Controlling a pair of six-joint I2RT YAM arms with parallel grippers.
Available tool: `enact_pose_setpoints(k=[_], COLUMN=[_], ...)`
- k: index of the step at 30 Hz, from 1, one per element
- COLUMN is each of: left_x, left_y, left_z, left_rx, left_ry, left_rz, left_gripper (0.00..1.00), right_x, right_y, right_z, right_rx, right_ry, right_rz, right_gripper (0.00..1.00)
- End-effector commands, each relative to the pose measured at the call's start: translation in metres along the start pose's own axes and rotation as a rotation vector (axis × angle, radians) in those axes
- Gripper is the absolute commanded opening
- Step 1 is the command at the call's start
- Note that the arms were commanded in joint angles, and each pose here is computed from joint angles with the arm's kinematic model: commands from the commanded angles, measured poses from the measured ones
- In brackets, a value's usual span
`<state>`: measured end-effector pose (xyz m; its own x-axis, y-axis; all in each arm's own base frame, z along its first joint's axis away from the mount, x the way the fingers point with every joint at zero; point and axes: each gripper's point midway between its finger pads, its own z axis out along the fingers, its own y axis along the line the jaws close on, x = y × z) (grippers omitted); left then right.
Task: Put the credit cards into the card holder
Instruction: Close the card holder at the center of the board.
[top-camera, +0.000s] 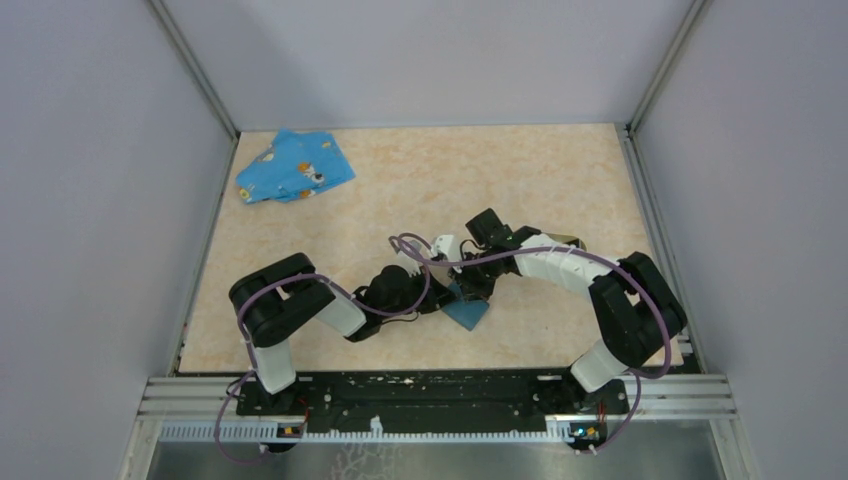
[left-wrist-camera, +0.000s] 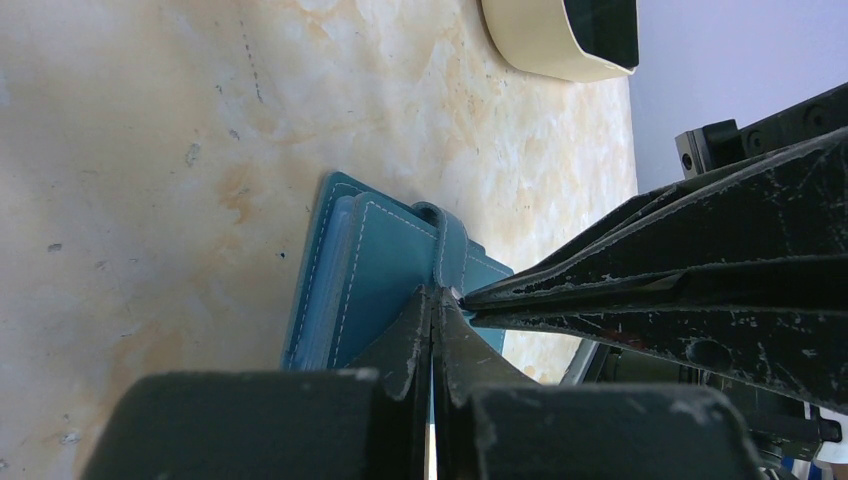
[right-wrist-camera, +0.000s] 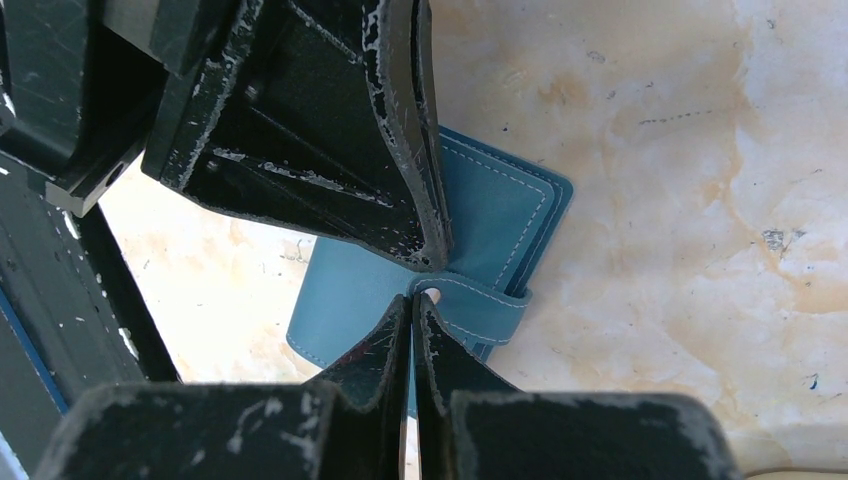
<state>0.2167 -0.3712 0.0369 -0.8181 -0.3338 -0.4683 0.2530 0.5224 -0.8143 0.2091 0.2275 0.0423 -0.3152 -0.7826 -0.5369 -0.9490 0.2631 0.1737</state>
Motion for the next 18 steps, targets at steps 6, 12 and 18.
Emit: enact_pose_setpoints(k=[6,12,18], left_x=[0.023,0.023,0.025], left_y=[0.033,0.031,0.030], left_z=[-0.009,-0.009,-0.009], left_rx=[-0.100,-0.094,-0.085], left_ry=[0.078,0.080,0.086], left_rz=[0.010,0.010,0.004], left_gripper=[0.00,0.00,0.00], right_x=[0.005,0.012,0.014], right_y=[0.006,0.008,0.002], right_z=[0.010,0.015,0.019], right_rx=[-0.012,-0.022,0.002], right_ry=[0.040,0.078,0.099], right_rz=[-0.020,-0.018,0.008], right_gripper=[0.00,0.00,0.00])
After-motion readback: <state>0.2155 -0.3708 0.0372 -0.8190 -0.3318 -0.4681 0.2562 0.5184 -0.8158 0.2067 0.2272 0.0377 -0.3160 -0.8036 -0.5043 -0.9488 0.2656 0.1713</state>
